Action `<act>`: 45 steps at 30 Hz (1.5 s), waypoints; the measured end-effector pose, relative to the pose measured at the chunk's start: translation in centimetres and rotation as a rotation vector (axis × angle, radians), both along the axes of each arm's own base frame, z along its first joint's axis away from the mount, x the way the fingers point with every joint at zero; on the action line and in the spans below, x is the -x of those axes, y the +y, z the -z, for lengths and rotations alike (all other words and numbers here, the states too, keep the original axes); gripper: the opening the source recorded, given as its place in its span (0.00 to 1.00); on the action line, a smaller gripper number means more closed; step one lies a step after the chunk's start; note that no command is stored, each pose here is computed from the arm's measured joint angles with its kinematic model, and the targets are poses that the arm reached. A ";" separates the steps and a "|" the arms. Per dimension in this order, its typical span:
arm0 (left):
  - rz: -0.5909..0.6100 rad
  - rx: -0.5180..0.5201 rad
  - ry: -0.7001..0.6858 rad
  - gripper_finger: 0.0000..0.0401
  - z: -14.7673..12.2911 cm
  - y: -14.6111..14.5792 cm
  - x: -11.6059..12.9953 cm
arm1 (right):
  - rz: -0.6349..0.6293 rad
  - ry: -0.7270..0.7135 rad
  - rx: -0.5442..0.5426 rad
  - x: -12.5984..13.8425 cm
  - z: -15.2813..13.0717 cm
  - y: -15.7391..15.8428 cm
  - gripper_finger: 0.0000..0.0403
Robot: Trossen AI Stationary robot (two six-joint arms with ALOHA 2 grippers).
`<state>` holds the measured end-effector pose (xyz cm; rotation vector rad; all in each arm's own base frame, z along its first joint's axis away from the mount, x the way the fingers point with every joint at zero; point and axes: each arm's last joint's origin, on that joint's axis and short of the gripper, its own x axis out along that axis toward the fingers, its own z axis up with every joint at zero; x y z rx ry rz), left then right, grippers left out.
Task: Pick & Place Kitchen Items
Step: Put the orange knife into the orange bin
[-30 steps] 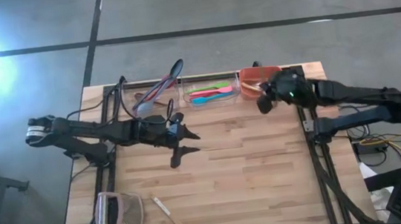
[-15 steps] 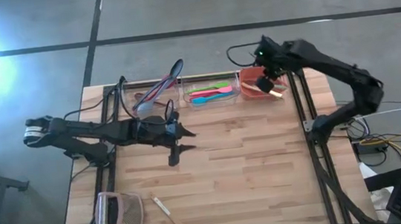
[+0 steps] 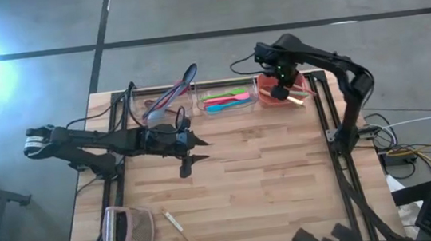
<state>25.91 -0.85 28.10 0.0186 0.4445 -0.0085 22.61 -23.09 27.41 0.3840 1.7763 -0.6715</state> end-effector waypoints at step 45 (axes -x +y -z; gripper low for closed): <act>-0.023 -0.056 0.052 0.50 0.4 0.6 0.2 | -0.021 0.259 -0.217 -2.1 10.1 -3.9 0.03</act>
